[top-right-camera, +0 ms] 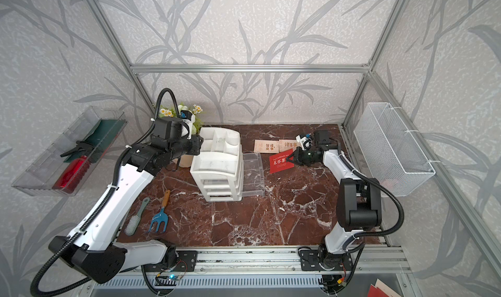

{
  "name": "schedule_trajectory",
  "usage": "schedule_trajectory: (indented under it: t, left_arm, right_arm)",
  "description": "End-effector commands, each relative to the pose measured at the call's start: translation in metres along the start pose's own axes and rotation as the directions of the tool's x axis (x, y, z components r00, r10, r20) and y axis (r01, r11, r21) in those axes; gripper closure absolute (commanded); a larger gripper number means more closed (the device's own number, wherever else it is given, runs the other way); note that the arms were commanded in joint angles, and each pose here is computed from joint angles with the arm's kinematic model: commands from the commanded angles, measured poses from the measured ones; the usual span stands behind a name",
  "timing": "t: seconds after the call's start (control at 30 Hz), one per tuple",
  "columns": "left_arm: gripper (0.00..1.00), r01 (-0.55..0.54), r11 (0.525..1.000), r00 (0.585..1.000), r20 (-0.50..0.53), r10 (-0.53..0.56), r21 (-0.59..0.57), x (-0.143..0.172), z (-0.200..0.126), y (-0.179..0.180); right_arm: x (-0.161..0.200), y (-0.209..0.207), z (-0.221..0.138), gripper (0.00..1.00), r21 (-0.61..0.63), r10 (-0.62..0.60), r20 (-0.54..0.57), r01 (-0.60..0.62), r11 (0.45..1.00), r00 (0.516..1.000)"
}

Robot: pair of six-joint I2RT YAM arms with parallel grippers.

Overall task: Take the postcards out of the drawer
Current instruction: Place the postcard at the center of the board.

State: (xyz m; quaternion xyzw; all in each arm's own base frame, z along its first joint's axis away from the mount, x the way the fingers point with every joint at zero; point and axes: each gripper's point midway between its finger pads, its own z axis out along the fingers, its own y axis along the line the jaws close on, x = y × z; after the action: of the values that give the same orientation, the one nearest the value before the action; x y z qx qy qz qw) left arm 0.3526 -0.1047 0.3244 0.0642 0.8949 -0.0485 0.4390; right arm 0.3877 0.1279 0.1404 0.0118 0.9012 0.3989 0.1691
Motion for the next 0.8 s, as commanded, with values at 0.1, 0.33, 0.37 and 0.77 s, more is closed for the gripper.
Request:
schedule_trajectory:
  t: [0.1,0.33,0.37,0.77]
  left_arm:
    - [0.63,-0.042,0.996,0.996,-0.083,0.036,-0.077,0.019,-0.002,0.019]
    - [0.63,-0.033,0.995,0.994,-0.107,0.022,-0.093,0.025,0.007,0.024]
    - [0.63,-0.033,0.995,0.994,-0.11,0.022,-0.092,0.026,0.009,0.024]
    - [0.64,-0.023,0.998,0.989,-0.145,0.015,-0.058,0.033,0.03,0.017]
  right_arm:
    - [0.005,-0.028,0.018,0.96,0.06,0.012,-0.069,-0.007,0.998,0.998]
    - [0.004,-0.055,0.035,0.95,0.118,0.045,-0.087,-0.035,0.992,0.995]
    - [0.004,-0.059,0.036,0.94,0.137,0.049,-0.085,-0.037,0.99,0.995]
    - [0.005,-0.085,0.034,0.67,0.252,0.065,-0.087,-0.041,0.967,0.994]
